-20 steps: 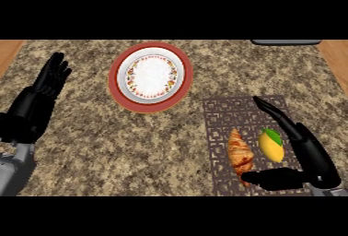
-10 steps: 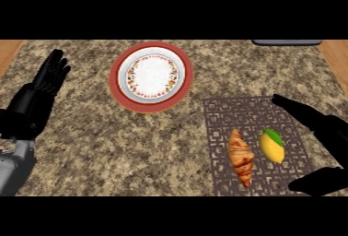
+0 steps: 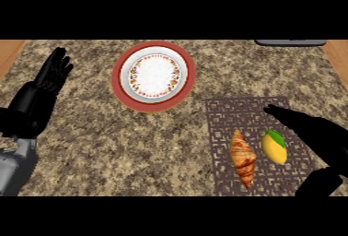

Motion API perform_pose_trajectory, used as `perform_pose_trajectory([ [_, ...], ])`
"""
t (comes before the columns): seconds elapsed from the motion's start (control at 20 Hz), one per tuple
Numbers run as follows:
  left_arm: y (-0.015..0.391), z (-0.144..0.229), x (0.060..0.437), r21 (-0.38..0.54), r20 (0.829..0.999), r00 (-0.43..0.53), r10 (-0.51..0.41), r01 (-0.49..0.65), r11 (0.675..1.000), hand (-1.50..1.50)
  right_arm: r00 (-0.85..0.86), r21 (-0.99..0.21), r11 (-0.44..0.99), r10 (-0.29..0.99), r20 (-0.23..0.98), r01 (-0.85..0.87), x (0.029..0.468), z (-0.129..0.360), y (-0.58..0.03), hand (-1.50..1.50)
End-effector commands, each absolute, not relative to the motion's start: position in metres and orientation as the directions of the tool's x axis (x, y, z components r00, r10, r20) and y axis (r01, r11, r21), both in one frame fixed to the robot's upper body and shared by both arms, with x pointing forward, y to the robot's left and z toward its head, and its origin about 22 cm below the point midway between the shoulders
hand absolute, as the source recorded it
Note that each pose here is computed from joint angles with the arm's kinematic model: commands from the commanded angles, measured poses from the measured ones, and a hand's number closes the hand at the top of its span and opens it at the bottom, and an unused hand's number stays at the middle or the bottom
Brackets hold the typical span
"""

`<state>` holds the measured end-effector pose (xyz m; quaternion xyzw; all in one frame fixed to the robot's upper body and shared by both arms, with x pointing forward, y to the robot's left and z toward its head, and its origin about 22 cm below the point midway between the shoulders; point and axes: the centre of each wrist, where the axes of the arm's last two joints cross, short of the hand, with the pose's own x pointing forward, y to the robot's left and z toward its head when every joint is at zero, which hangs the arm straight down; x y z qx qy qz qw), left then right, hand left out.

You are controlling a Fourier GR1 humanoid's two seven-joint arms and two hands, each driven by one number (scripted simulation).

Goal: Pick the lemon from the placemat and place it in the plate

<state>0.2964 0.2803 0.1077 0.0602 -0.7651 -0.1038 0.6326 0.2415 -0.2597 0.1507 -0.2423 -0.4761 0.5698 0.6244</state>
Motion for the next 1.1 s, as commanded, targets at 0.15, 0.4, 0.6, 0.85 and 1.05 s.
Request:
perform_pose_trajectory([
  [0.15, 0.287, 0.111, 0.299, 0.228, 0.959, -0.184, -0.216, 0.046, 0.972, 0.00, -0.035, -0.856, 0.164, 0.977, 0.208, -0.491, 0.256, 0.134, -0.243, -1.50],
  [0.4, 0.278, 0.101, 0.289, 0.235, 0.952, -0.207, -0.224, 0.032, 0.971, 0.00, 0.006, -0.852, 0.128, 0.989, 0.145, -0.507, 0.276, 0.118, -0.251, -1.50],
  [0.6, 0.274, 0.112, 0.291, 0.235, 0.957, -0.182, -0.227, 0.025, 0.972, 0.00, 0.010, -0.840, 0.114, 0.992, 0.128, -0.530, 0.252, 0.100, -0.265, -1.50],
  [0.85, 0.282, 0.089, 0.297, 0.230, 0.961, -0.170, -0.217, 0.059, 0.971, 0.00, 0.018, -0.824, 0.138, 0.988, 0.154, -0.549, 0.276, 0.072, -0.275, -1.50],
  [1.05, 0.292, 0.107, 0.304, 0.236, 0.958, -0.181, -0.225, 0.046, 0.971, 0.00, 0.005, -0.800, 0.117, 0.990, 0.141, -0.588, 0.280, 0.077, -0.272, -1.50],
])
